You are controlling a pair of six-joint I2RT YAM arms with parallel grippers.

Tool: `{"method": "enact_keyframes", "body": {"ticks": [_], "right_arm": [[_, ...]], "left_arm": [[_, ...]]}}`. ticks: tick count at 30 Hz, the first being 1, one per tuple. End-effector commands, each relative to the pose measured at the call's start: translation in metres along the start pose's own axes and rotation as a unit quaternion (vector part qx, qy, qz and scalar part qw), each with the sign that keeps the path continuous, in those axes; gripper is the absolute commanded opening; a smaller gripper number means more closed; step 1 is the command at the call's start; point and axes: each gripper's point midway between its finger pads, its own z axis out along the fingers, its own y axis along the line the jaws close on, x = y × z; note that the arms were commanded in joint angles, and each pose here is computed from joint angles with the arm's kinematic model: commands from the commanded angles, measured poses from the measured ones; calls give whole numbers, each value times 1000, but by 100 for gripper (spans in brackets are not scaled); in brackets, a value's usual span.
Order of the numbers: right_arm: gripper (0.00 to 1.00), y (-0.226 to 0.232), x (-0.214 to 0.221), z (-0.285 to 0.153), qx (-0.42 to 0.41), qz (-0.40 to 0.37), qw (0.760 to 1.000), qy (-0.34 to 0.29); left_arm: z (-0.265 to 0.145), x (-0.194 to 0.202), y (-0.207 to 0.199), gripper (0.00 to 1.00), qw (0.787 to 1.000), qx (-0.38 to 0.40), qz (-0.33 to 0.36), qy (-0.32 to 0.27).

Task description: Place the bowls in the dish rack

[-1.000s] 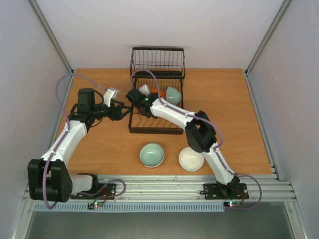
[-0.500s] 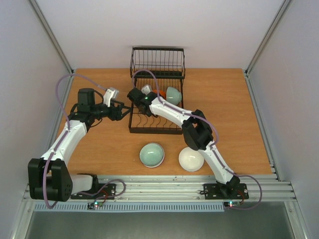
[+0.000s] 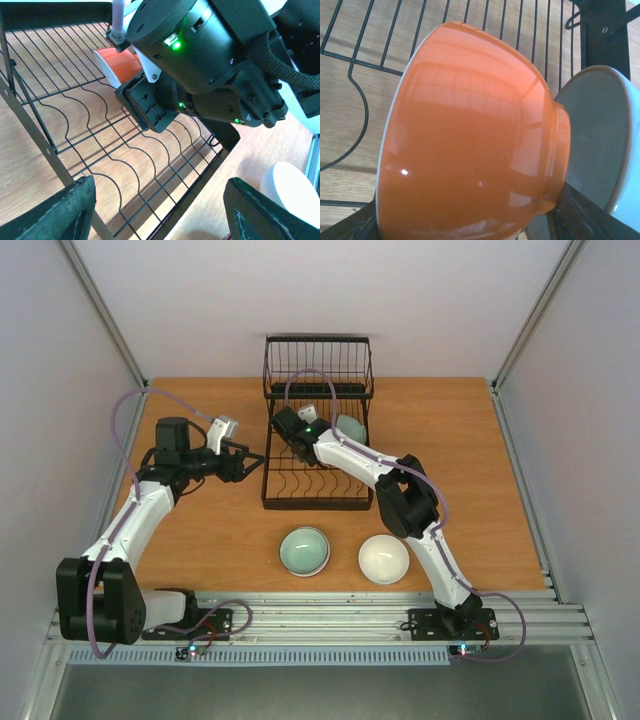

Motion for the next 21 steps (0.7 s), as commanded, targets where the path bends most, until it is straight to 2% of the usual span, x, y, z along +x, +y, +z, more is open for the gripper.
{"method": "enact_keyframes", "body": {"ticks": [1, 2, 4, 7, 9, 16, 21], "right_arm": [[3, -4, 18, 2, -39, 34, 998, 44], [4, -5, 19, 3, -39, 37, 998, 45], [12, -9, 21, 3, -28, 40, 998, 48], [35, -15, 24, 5, -7, 36, 998, 48], [45, -21, 25, 5, 10, 33, 998, 45], [65, -37, 23, 1, 61, 24, 997, 27], [75, -42, 17, -6, 88, 12, 996, 6]], "left_arm": [[1, -5, 1, 70, 1000, 9, 13, -12], [1, -5, 1, 70, 1000, 10, 13, -12], [1, -5, 0, 70, 1000, 11, 13, -12], [1, -4, 0, 70, 1000, 12, 13, -12], [2, -4, 0, 70, 1000, 15, 12, -10], [3, -3, -1, 70, 1000, 19, 10, -9], [3, -2, -1, 70, 1000, 21, 9, -8]]}}
